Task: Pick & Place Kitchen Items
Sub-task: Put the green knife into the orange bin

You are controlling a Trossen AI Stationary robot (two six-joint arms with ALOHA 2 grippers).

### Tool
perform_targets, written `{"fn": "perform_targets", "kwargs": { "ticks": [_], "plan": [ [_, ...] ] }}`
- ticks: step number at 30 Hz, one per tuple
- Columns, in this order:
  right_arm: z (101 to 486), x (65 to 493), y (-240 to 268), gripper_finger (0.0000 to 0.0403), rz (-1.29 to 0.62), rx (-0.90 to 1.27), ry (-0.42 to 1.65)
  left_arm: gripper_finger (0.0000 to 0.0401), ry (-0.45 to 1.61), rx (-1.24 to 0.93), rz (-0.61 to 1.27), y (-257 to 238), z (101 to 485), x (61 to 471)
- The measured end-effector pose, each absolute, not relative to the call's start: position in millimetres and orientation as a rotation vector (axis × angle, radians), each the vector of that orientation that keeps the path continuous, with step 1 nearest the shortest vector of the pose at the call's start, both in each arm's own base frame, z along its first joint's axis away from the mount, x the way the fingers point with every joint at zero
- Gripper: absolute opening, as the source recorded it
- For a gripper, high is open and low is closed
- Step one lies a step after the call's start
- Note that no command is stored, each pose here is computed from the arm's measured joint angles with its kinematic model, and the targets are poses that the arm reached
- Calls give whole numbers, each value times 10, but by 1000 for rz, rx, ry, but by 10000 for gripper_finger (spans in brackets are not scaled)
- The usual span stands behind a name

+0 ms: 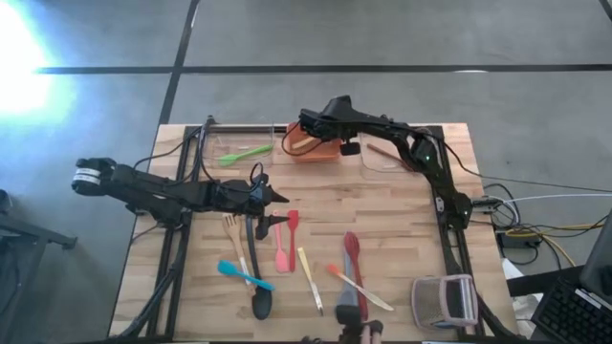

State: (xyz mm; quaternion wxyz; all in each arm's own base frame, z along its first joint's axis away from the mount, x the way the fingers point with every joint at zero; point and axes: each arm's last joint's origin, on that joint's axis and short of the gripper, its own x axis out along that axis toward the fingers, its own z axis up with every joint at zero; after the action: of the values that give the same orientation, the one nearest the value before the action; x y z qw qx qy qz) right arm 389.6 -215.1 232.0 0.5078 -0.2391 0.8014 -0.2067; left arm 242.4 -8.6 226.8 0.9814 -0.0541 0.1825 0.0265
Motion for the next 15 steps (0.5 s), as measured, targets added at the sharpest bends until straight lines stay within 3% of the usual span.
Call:
{"fn": "perform_targets", "kwargs": {
  "ticks": [15],
  "plan": [
    [2249,4023,-2118,58,-429,-743,1935,268,366,-109,59,-83,2268,2424]
  ]
}}
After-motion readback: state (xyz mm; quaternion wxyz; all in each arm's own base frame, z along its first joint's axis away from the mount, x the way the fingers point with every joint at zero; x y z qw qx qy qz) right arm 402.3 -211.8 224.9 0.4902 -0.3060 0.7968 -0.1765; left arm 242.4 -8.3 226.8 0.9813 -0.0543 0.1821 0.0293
